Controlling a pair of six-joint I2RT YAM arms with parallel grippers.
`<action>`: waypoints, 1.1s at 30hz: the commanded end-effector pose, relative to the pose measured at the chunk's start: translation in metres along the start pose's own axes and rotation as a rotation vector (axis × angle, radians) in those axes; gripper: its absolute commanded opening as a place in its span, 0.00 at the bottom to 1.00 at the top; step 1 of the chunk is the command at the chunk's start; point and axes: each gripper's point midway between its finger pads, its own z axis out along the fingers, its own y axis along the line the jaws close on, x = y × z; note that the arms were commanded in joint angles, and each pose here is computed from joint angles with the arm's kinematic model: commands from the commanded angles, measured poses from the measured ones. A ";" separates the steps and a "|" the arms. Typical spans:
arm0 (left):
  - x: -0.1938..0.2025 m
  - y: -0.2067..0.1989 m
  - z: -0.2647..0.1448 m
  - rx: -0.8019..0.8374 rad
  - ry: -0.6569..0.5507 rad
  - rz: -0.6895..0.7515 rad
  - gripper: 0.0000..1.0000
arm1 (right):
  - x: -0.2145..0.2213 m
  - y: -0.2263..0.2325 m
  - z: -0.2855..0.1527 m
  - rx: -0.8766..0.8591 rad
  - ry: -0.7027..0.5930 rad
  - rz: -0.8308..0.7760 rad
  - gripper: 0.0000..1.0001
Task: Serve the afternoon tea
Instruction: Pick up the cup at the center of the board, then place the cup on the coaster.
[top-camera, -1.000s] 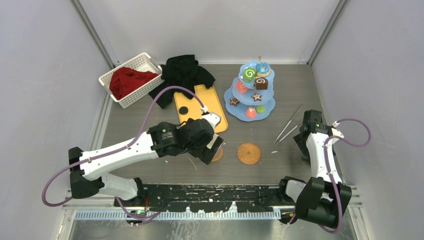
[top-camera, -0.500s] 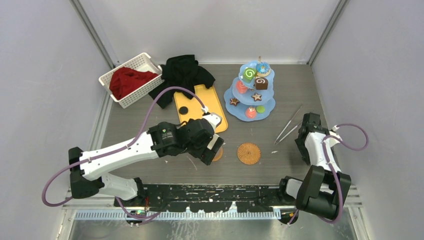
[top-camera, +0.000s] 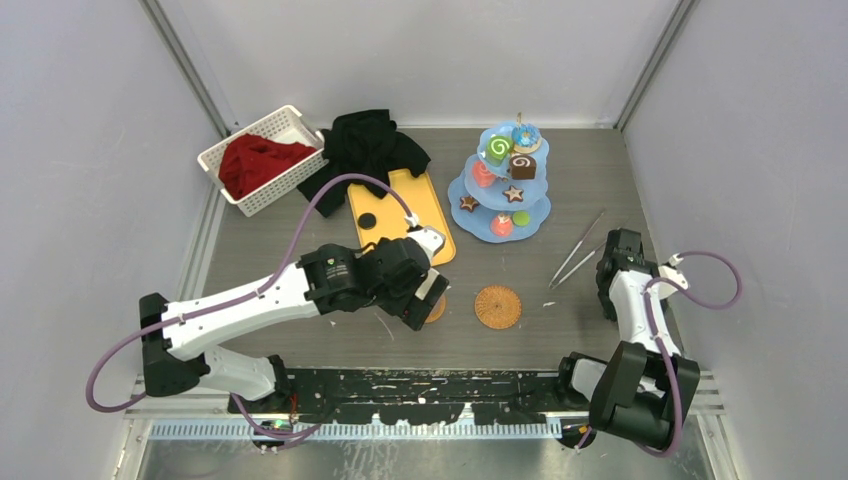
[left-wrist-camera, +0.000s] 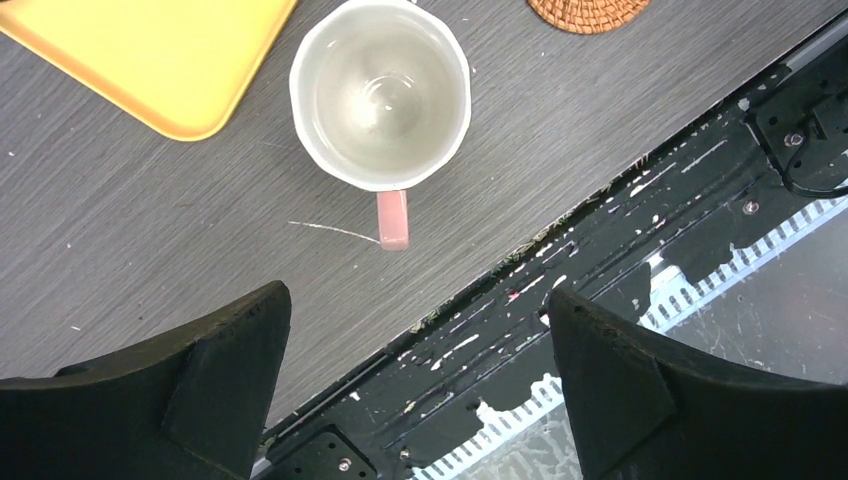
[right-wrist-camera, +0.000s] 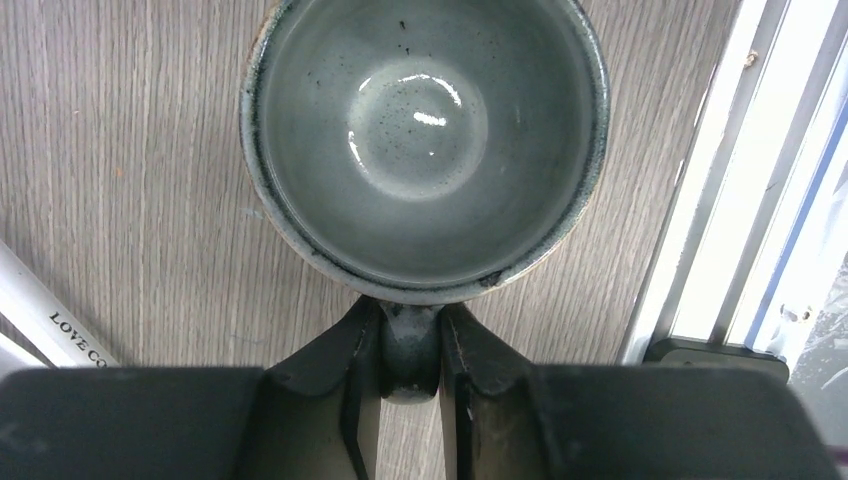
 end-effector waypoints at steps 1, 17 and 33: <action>-0.015 0.002 -0.009 0.004 -0.069 -0.014 0.99 | -0.031 0.008 -0.017 -0.041 -0.086 0.046 0.01; -0.044 0.100 -0.048 -0.261 -0.292 -0.295 0.99 | -0.053 0.090 -0.129 -0.695 -0.241 -0.219 0.01; -0.036 0.132 -0.069 -0.352 -0.395 -0.411 0.99 | 0.101 0.082 -0.214 -1.186 0.125 -0.698 0.01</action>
